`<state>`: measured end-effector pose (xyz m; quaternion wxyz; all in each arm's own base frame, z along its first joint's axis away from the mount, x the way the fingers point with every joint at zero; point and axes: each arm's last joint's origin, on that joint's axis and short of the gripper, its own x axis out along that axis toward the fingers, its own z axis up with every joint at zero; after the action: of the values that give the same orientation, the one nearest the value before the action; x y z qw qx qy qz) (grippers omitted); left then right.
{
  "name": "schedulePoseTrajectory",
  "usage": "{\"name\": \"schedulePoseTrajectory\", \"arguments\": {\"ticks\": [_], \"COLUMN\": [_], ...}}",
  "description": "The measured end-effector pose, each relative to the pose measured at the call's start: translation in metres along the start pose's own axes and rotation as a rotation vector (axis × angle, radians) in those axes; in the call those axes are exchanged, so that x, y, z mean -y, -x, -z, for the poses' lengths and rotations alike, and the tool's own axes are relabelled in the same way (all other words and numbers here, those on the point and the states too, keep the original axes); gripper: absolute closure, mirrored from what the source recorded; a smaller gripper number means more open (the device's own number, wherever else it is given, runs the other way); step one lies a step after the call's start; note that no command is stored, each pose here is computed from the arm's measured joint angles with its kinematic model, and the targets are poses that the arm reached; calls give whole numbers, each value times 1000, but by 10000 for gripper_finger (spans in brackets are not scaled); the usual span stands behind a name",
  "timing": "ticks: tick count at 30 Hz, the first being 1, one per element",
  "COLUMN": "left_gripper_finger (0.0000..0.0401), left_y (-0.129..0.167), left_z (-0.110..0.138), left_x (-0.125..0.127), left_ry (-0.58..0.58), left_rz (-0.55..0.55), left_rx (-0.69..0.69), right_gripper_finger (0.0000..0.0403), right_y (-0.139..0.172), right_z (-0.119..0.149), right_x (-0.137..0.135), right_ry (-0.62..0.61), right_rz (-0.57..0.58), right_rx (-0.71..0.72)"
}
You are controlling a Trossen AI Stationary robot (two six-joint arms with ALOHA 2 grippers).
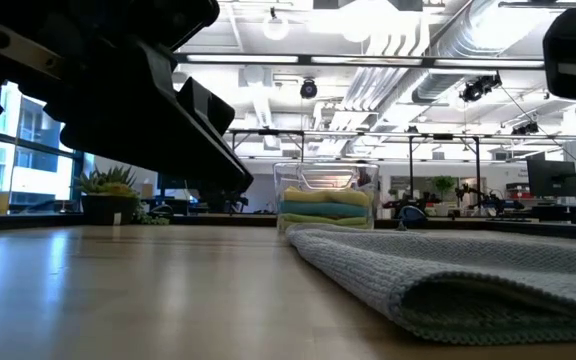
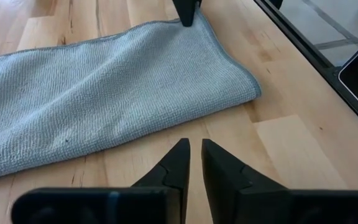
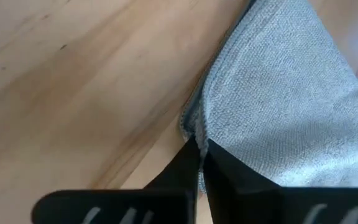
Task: Fold microfiber towels
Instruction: Fold the gray microfiber cloth
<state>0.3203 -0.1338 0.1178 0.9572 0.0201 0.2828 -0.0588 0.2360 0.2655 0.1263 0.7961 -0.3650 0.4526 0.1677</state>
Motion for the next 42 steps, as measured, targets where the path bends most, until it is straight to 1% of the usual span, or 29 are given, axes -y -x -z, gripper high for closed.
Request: {"name": "schedulePoseTrajectory", "arguments": {"ticks": [2, 5, 11, 16, 22, 26, 32, 37, 42], "left_gripper_finger": [363, 350, 311, 275, 249, 248, 253, 252, 257], "left_y": [0, 0, 0, 0, -1, -14, -45, -66, -75], "left_z": [0, -3, -13, -21, -21, -11, -15, -11, -15], "left_x": [1, 4, 12, 18, 24, 30, 51, 64, 67], "left_ry": [-2, -24, -91, -153, -247, -298, -370, -446, -475], "left_rz": [2, 15, 46, 64, 67, 49, -17, -19, -77], "left_rx": [0, 9, 42, 67, 80, 70, 80, 10, -40], "right_gripper_finger": [398, 394, 399, 401, 402, 402, 402, 403, 403], "right_y": [0, 2, 14, 24, 23, 20, 19, 21, 22], "right_z": [0, -1, -3, -5, -4, -3, -3, -3, -4], "right_x": [0, 3, 11, 24, 39, 45, 47, 44, 40], "right_ry": [-28, -119, -308, -457, -576, -608, -608, -597, -592], "right_rz": [1, 15, 75, 97, 112, 116, 118, 113, 108], "right_rx": [0, 5, 46, 78, 82, 74, 71, 74, 84]}}
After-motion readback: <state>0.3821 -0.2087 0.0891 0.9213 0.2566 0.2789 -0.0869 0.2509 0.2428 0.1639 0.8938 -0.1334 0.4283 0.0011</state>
